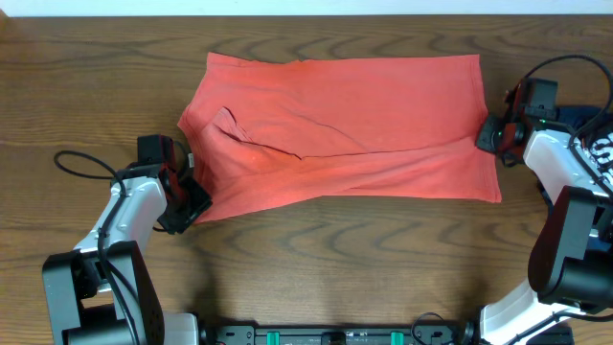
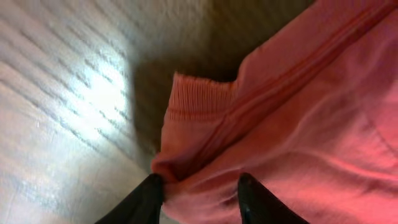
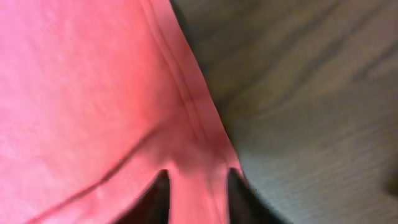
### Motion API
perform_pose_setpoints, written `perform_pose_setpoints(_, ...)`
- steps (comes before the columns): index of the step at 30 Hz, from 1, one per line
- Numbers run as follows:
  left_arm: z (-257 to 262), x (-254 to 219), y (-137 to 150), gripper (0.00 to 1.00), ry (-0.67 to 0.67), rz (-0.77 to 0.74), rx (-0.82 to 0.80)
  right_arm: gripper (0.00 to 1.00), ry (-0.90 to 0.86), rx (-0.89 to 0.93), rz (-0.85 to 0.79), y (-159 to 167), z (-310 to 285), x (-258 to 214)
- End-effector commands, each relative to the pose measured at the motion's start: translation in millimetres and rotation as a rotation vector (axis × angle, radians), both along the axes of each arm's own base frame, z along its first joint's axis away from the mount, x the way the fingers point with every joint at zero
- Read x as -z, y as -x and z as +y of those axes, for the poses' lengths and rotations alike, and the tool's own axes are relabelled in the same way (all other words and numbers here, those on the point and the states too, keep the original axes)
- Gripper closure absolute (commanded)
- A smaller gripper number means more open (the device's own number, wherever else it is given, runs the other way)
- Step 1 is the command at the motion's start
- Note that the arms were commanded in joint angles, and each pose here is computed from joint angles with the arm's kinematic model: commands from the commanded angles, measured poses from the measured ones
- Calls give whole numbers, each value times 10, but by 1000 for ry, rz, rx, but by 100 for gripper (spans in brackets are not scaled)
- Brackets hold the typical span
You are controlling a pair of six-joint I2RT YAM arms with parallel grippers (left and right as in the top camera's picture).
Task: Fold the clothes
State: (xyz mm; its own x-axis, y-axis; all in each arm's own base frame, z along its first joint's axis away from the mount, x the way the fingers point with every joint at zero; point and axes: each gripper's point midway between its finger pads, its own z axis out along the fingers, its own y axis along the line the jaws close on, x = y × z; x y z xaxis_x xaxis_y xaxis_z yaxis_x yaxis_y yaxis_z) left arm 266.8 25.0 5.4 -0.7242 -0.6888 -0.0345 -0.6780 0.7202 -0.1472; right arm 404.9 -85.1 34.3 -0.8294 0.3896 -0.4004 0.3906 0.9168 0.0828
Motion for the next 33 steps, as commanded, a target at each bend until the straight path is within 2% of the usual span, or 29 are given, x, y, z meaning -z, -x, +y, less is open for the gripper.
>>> perform_pose_setpoints(1,31,29,27,59,-20,12,8,61,54,44,45,93,-115,33)
perform_pose_setpoints(5,32,29,30,59,-20,13,9,53,21,34,38,81,-68,33)
perform_pose_setpoints(8,74,34,53,59,-45,24,6,53,-7,26,61,140,-13,47)
perform_pose_setpoints(16,94,38,83,59,-57,37,4,51,-64,25,345,847,138,263)
perform_pose_setpoints(18,95,38,82,63,-58,37,4,52,-69,24,375,942,158,309)
perform_pose_setpoints(19,95,38,82,75,-58,37,4,53,-71,23,386,983,168,337)
perform_pose_setpoints(20,95,38,82,91,-58,37,4,54,-71,24,394,1018,173,364)
perform_pose_setpoints(21,95,38,82,94,-58,37,4,57,-65,26,400,1050,167,395)
perform_pose_setpoints(25,123,37,70,94,-74,32,2,67,-7,40,430,1178,79,491)
perform_pose_setpoints(28,164,38,86,94,-98,41,0,83,76,86,473,1329,-56,538)
perform_pose_setpoints(30,193,38,91,94,-114,43,-2,91,128,139,499,1438,-142,557)
perform_pose_setpoints(33,211,38,93,94,-120,44,-5,94,138,155,517,1522,-151,592)
